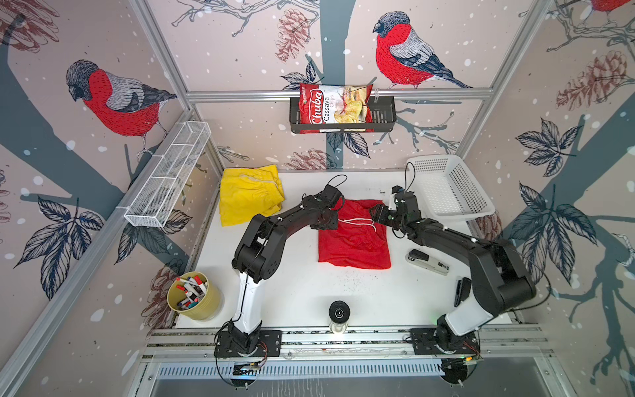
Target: Fold and stack the shorts
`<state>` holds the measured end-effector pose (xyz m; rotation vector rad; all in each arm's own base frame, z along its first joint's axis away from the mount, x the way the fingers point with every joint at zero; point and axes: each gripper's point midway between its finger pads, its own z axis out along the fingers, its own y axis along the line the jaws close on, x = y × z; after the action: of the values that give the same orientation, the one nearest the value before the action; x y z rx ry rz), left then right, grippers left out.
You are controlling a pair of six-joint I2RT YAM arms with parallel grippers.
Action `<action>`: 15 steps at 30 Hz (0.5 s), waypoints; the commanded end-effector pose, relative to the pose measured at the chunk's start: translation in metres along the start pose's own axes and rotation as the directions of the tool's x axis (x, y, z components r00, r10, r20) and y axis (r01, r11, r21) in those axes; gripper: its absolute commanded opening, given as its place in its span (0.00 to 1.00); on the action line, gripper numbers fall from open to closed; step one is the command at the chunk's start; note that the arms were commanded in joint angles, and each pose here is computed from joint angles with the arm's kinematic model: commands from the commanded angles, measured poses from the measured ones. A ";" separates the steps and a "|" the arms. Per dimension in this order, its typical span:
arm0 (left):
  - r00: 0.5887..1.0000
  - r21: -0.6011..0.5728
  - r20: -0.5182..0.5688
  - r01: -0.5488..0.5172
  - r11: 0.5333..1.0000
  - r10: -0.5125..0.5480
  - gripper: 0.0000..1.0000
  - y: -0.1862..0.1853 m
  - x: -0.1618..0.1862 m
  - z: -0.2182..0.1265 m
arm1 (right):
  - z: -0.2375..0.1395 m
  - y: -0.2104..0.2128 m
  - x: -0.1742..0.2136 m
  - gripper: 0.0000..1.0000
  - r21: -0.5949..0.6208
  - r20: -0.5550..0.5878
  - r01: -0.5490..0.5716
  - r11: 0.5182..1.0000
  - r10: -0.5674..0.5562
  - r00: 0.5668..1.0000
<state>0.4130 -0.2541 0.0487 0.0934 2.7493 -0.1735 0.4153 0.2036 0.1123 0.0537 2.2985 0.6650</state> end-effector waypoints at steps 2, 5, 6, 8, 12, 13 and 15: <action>1.000 -0.033 -0.007 -0.009 0.999 0.009 0.64 0.008 0.001 0.005 | 0.026 0.009 0.000 0.61 -0.038 -0.038 0.027 0.999 -0.029 0.999; 1.000 -0.041 -0.017 0.000 0.999 -0.001 0.65 0.014 0.002 0.012 | 0.043 0.018 0.007 0.54 -0.069 -0.069 0.038 0.997 -0.043 0.997; 1.000 -0.043 -0.020 0.003 0.999 -0.004 0.65 0.016 0.002 0.014 | 0.046 0.020 0.009 0.50 -0.079 -0.076 0.040 0.996 -0.046 0.996; 1.000 -0.045 -0.027 0.012 0.999 -0.013 0.65 0.019 0.003 0.019 | 0.051 0.022 0.011 0.22 -0.099 -0.088 0.036 0.994 -0.044 0.995; 0.999 -0.058 -0.048 0.022 0.998 -0.025 0.65 0.027 0.010 0.030 | 0.036 0.023 -0.005 0.00 -0.086 -0.040 0.049 0.995 -0.052 0.998; 0.998 -0.061 -0.055 0.024 0.998 -0.027 0.65 0.029 0.012 0.032 | 0.028 0.023 -0.012 0.00 -0.073 -0.015 0.058 0.996 -0.059 0.998; 0.997 -0.069 -0.070 0.029 0.997 -0.034 0.65 0.033 0.017 0.038 | 0.014 0.021 -0.026 0.00 -0.042 0.032 0.076 0.996 -0.074 0.997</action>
<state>0.4210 -0.2315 0.0191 0.0458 2.7828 -0.1012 0.4351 0.2329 0.1097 -0.0376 2.3076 0.7376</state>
